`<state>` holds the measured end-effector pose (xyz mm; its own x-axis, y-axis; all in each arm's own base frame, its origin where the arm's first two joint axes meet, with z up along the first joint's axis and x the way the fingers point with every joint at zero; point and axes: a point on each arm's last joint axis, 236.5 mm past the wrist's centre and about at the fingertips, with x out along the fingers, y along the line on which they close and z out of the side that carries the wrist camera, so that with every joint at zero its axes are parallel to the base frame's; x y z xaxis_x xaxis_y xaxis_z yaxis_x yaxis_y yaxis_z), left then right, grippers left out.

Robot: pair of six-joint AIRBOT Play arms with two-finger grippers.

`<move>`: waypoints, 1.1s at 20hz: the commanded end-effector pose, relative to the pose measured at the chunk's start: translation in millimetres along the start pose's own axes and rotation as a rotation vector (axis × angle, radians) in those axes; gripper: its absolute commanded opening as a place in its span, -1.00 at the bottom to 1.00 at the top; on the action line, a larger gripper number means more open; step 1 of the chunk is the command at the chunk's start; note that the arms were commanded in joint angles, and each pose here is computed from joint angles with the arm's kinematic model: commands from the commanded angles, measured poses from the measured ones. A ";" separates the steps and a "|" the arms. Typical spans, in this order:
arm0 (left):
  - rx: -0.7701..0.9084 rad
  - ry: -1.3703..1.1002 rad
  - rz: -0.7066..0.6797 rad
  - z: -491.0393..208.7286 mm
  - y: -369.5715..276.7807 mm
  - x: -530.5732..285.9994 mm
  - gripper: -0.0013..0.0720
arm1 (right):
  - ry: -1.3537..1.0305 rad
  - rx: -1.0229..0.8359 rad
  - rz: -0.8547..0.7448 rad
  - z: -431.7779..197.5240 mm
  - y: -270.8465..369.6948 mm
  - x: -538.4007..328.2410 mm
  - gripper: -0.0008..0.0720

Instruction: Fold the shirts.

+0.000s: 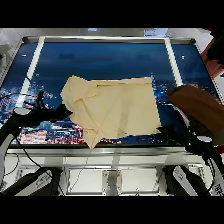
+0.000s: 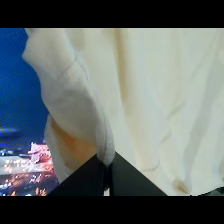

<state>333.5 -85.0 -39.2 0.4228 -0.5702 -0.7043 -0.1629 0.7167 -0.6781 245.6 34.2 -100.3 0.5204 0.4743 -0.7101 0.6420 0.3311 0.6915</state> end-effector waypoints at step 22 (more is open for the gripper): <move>0.748 -0.495 0.098 -0.4 -192.3 -260.2 -0.93 | -0.355 -1.094 0.447 -76.5 288.6 -244.1 -0.91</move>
<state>299.6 -94.2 196.9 0.6309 -0.5409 -0.5562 0.3565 0.8388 -0.4114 301.7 60.7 203.0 0.7497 0.6045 -0.2692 -0.2567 0.6406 0.7237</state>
